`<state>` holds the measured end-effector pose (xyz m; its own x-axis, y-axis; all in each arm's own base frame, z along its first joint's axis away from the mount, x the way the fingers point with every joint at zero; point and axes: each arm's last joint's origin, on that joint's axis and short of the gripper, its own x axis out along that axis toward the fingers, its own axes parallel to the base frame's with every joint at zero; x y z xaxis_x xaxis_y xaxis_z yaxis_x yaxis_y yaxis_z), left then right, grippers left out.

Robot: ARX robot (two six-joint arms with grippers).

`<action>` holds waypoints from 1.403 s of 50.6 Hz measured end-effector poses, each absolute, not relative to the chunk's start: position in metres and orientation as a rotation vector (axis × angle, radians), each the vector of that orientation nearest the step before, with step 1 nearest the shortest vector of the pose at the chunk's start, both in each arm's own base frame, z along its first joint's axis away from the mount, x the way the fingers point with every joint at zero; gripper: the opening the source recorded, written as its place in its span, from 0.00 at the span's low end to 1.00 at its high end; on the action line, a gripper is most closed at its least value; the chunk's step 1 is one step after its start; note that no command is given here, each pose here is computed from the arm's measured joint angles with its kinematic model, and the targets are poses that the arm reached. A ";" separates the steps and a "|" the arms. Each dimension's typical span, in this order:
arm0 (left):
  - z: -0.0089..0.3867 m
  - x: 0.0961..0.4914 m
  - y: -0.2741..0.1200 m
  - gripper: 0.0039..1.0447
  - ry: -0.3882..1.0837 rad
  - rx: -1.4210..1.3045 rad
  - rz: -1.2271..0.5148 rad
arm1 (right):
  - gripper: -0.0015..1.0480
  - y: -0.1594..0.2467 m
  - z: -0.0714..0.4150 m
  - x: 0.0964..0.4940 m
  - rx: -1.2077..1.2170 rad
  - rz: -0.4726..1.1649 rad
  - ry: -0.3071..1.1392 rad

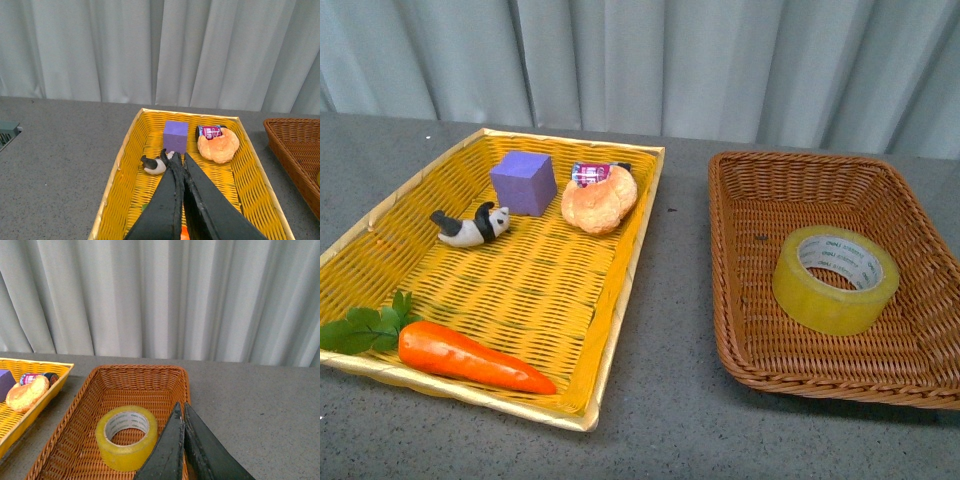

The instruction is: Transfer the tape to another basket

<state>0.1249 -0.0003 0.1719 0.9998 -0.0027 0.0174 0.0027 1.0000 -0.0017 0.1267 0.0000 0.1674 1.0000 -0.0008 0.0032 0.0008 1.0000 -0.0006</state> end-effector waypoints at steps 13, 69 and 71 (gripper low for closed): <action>0.173 0.117 0.000 0.03 -0.021 -0.002 -0.003 | 0.01 0.000 0.168 0.119 -0.001 -0.001 -0.008; 0.169 0.097 0.000 0.42 -0.013 -0.002 -0.003 | 0.34 0.000 0.165 0.098 -0.001 0.002 -0.004; 0.169 0.097 0.000 0.49 -0.014 -0.002 -0.002 | 0.41 0.000 0.165 0.098 -0.001 0.002 -0.004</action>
